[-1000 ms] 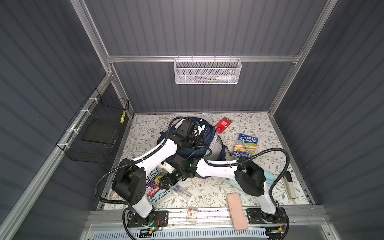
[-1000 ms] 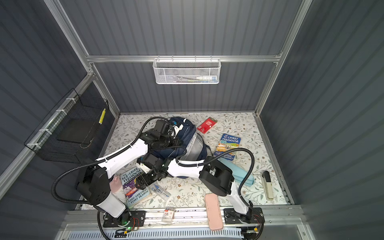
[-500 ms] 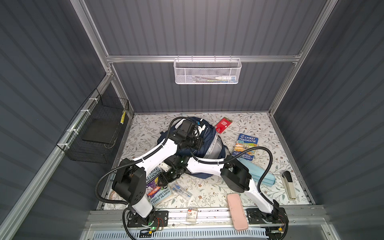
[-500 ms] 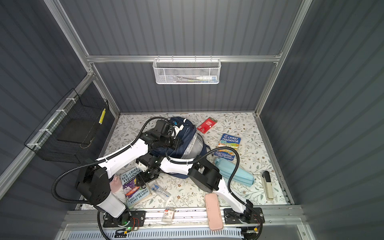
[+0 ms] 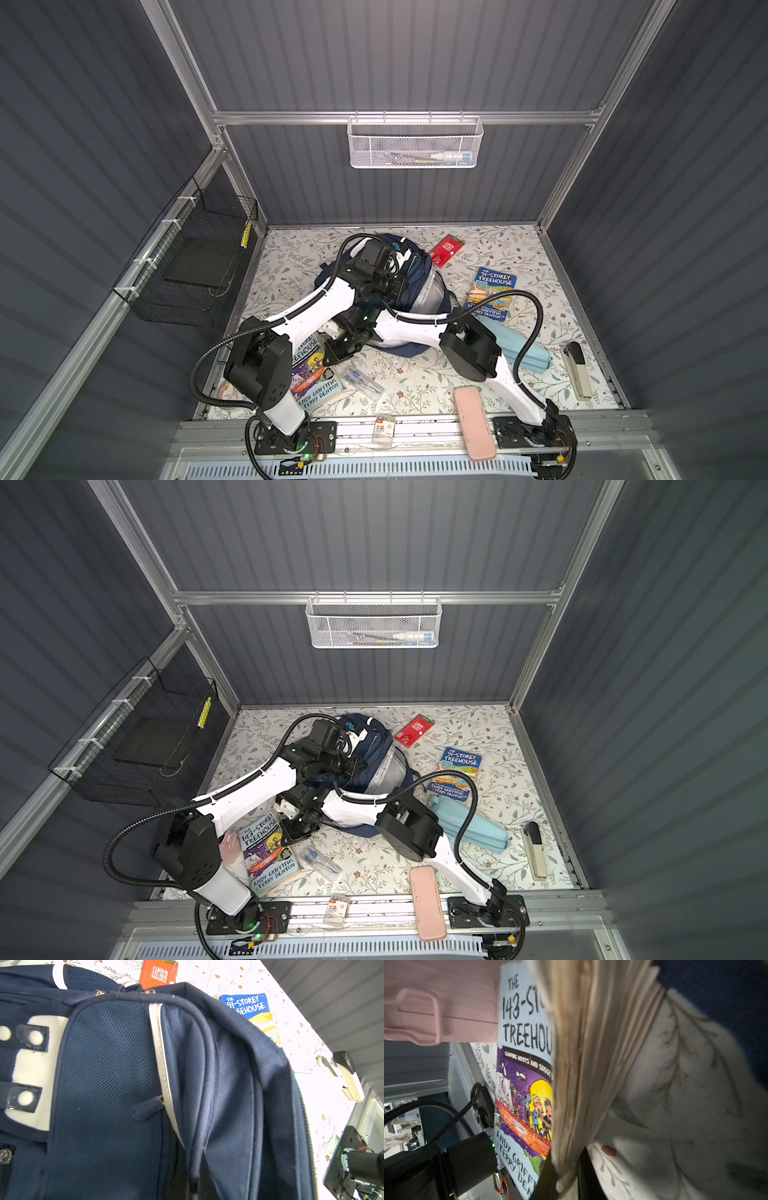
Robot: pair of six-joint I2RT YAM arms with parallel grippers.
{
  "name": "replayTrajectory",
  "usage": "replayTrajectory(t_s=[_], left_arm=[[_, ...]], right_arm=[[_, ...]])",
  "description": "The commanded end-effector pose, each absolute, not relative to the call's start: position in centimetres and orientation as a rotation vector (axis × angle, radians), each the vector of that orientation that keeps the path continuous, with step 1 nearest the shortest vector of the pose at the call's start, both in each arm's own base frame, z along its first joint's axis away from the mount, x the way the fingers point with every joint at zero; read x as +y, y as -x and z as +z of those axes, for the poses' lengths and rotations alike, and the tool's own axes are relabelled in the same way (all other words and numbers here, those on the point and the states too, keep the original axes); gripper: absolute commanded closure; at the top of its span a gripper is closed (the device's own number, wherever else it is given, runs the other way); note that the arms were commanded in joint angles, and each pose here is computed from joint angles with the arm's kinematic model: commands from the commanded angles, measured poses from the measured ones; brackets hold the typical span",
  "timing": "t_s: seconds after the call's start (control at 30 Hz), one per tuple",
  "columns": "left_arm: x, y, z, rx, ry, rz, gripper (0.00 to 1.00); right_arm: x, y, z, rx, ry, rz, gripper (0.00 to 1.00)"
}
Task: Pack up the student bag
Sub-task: 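Reach the right gripper to the 143-Storey Treehouse book and grasp it, then lift the book with the right gripper and carry it toward the open backpack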
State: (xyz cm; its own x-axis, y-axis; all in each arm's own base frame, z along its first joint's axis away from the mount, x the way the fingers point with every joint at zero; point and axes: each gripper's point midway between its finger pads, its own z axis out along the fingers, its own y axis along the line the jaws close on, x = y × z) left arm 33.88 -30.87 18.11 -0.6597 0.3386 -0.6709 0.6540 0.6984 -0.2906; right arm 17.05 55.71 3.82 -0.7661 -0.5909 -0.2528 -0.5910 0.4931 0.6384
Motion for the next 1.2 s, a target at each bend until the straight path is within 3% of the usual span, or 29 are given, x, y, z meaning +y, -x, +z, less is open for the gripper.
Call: replayTrajectory(t_s=[0.0, 0.07, 0.33, 0.87, 0.97, 1.17], left_arm=[[-31.8, -34.4, 20.7, 2.212, -0.759, -0.733, 1.0], [-31.6, -34.3, 20.7, 2.213, -0.761, -0.727, 1.0], [-30.8, -34.6, 21.4, 2.208, -0.745, -0.679, 1.0], [-30.4, -36.6, 25.1, 2.143, -0.763, -0.591, 1.0], [-30.4, -37.0, 24.3, 2.157, -0.77, -0.57, 1.0], [-30.7, -37.9, 23.7, 2.167, -0.76, -0.578, 1.0]], right_arm=[[55.5, -16.7, 4.3, 2.662, 1.094, 1.172, 0.95], [55.3, -17.0, 5.2, 2.628, 1.078, 1.163, 1.0], [54.5, -17.0, 11.7, 2.467, 0.967, 1.298, 1.0], [51.1, -16.0, 18.2, 2.278, 0.791, 1.403, 1.0], [49.8, -15.4, 19.0, 2.24, 0.817, 1.27, 1.0], [47.1, -15.2, 20.4, 2.221, 0.725, 1.265, 1.0]])
